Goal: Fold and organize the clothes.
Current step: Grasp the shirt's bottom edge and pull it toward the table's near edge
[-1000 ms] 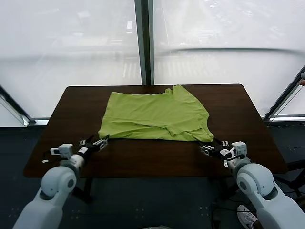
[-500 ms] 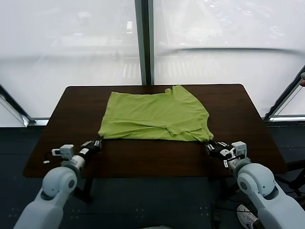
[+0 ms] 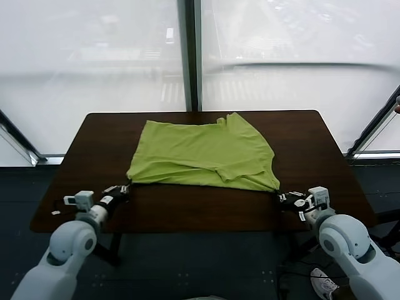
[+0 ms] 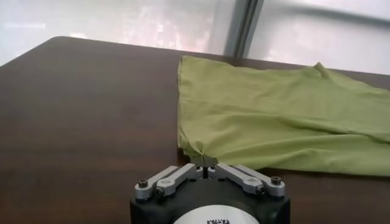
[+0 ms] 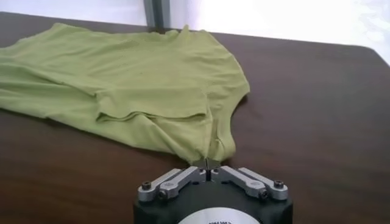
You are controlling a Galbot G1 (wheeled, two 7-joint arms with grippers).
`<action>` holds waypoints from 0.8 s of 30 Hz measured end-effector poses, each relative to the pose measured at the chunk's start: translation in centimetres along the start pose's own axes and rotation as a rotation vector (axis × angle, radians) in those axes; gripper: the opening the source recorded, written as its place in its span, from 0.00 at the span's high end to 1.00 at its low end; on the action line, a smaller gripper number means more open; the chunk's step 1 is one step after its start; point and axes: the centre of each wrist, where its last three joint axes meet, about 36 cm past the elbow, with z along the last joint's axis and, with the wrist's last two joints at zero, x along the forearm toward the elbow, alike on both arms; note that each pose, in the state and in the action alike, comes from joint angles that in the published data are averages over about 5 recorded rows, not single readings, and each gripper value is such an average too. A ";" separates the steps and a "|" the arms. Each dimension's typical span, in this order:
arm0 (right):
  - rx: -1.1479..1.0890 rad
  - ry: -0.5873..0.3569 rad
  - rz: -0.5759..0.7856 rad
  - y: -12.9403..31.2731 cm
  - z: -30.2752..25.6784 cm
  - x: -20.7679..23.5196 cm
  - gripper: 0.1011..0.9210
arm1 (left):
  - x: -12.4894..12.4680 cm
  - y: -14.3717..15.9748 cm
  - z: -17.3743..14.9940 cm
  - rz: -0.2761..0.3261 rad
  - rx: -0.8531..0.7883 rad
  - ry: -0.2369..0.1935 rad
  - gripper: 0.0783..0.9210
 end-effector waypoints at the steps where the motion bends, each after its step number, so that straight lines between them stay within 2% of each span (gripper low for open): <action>1: -0.002 0.012 0.000 -0.1 -0.1 0.2 0.96 | 0.0 0.0 0.0 0.000 -0.003 0.000 0.73; 3: 0.000 0.037 0.000 -0.4 -0.4 0.6 0.96 | 0.0 0.1 0.0 0.000 -0.008 0.000 0.86; 5: 0.007 0.058 0.000 -0.7 -0.7 1.1 0.96 | 0.1 0.1 0.1 -0.001 -0.014 0.002 0.91; 13: 0.051 0.122 -0.002 -1.4 -1.7 2.7 0.96 | 1.3 0.5 -0.3 -0.006 -0.052 0.004 0.92; 24: 0.105 0.171 -0.024 -0.8 -2.0 4.8 0.96 | 5.3 -0.2 -0.3 -0.004 -0.133 0.027 0.92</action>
